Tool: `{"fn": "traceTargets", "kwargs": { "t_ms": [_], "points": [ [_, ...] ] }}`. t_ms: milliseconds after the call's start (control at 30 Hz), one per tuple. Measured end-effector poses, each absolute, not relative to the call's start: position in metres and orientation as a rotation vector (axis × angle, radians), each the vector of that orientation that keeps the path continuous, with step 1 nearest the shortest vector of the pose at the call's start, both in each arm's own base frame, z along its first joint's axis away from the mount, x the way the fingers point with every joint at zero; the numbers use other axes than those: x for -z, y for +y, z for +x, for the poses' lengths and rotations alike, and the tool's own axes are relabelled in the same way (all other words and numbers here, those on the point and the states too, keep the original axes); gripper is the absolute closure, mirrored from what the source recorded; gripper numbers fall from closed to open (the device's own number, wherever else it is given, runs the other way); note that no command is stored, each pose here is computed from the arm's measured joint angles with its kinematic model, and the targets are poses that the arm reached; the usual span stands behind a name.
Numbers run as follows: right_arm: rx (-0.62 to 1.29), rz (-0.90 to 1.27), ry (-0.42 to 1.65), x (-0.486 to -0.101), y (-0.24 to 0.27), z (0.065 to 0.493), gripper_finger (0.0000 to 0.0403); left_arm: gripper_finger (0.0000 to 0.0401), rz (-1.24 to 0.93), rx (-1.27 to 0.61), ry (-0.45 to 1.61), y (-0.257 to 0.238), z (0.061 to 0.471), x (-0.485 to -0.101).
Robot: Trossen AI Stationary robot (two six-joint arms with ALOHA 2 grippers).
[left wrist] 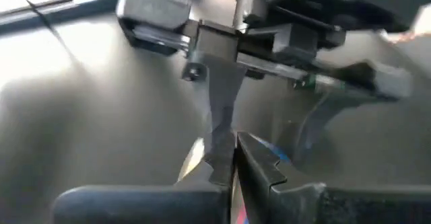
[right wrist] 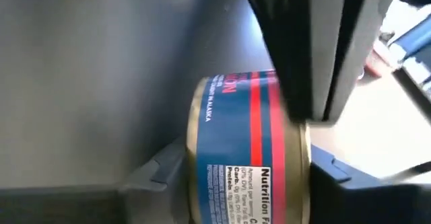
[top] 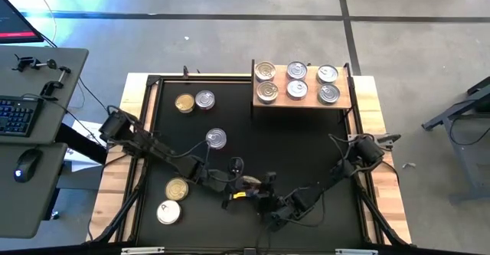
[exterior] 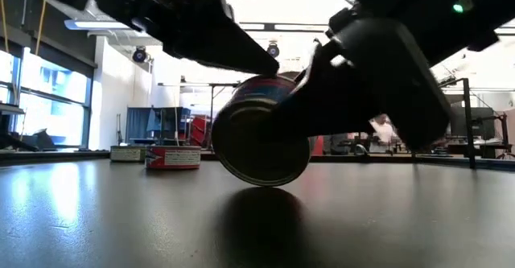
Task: Stack canned seafood by type on shelf
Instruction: Stack the blue tuna can on top of the other blue tuna can on the shelf
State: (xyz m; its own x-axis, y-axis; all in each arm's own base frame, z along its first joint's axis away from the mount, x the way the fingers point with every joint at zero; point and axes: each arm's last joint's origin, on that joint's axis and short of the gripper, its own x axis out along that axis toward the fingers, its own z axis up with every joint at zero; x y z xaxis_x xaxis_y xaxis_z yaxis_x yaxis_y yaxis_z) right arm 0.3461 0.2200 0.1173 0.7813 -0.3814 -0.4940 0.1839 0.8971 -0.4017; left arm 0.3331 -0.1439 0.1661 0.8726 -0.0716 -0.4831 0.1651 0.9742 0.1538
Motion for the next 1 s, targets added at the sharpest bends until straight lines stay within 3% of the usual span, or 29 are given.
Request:
{"fn": "traceTargets", "kwargs": {
  "t_ms": [300,533,667,833,1000],
  "points": [
    [0.327,-0.193,0.577,-0.119,0.217,0.351,0.0239,0.029,0.291,0.063,0.644,-0.133,0.304,-0.194],
    [0.306,-0.135,0.594,-0.119,0.215,0.353,0.0239,0.0209,0.216,0.015,0.745,-0.125,0.294,-0.172],
    [0.311,-0.111,0.601,-0.118,0.217,0.349,0.0239,0.0185,0.143,-0.045,0.778,-0.113,0.296,-0.15],
    [0.317,-0.104,0.609,-0.118,0.23,0.336,0.0239,0.0161,0.274,0.096,0.775,-0.118,0.299,-0.132],
    [0.345,-0.109,0.572,-0.116,0.25,0.315,0.0239,0.0149,0.41,0.232,0.626,-0.14,0.305,-0.127]
  ]
}}
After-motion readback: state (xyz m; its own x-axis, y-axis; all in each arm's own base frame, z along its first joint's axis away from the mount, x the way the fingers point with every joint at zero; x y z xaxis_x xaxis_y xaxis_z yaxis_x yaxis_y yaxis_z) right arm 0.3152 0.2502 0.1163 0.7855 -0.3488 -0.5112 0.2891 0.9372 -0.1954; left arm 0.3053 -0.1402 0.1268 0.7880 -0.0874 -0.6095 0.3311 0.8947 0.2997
